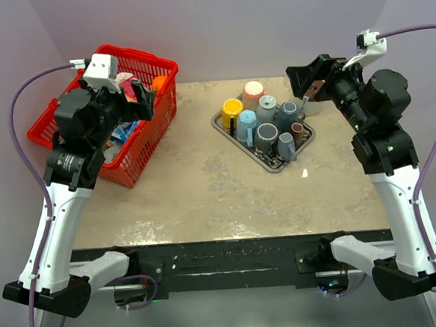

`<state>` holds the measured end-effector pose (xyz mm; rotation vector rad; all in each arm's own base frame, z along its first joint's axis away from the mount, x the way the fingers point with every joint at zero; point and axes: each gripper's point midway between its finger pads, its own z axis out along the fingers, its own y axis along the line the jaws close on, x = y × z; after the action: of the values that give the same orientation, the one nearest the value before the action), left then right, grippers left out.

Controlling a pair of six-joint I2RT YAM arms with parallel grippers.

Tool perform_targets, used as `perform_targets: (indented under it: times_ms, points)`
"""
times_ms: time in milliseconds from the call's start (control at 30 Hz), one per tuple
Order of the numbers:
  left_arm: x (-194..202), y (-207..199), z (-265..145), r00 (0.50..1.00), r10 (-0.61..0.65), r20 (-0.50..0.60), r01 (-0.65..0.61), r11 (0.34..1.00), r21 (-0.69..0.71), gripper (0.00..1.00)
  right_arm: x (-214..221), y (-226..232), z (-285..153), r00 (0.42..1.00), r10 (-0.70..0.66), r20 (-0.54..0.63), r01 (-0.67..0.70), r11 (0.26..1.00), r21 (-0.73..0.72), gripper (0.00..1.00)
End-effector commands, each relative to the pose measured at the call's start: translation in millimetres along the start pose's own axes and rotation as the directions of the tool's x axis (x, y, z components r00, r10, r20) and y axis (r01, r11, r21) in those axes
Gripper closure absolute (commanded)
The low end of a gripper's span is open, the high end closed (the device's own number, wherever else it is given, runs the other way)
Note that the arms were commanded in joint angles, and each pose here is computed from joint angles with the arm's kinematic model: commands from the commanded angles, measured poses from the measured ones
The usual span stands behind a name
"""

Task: Turn the mug right side up

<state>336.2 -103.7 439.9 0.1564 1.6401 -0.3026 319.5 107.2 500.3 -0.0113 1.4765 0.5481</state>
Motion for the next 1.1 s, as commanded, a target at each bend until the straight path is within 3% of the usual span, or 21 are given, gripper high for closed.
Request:
perform_targets:
  times_ms: [0, 267, 400, 633, 767, 900, 1067]
  points:
    - [-7.2, 5.8, -5.7, 1.0, 0.001, 0.016, -0.001, 1.0, -0.031, 0.01, 30.6, -34.1, 0.7, 0.996, 0.031, -0.084, -0.017, 0.986, 0.165, 0.01]
    - [38.3, -41.8, 15.4, 0.995, -0.04, -0.09, 0.061, 0.967, 0.247, 0.01, 102.2, -55.9, 4.9, 0.951, -0.033, -0.306, 0.086, 0.983, 0.163, 0.01]
    - [45.9, -71.3, 20.0, 0.988, -0.112, -0.107, 0.145, 0.911, 0.386, 0.01, 146.1, -68.5, 3.1, 0.911, -0.026, -0.411, 0.103, 0.981, 0.166, 0.01]
    - [68.2, -92.5, 31.6, 0.981, -0.12, -0.155, 0.17, 0.914, 0.369, 0.01, 229.9, -81.1, 9.8, 0.828, 0.039, -0.56, 0.078, 0.98, 0.184, 0.08]
    - [80.0, -113.1, 31.6, 0.977, -0.138, -0.16, 0.198, 0.863, 0.465, 0.01, 267.7, -95.3, 10.3, 0.788, 0.048, -0.614, 0.134, 0.96, 0.247, 0.12]
    - [89.7, -104.9, 39.1, 0.968, -0.186, -0.17, 0.24, 0.883, 0.404, 0.01, 304.4, -101.8, 7.2, 0.748, 0.067, -0.661, 0.143, 0.955, 0.26, 0.18]
    - [99.7, -88.8, 43.8, 0.963, -0.217, -0.16, 0.258, 0.915, 0.31, 0.01, 331.7, -103.0, 17.1, 0.742, 0.069, -0.667, 0.156, 0.95, 0.271, 0.28]
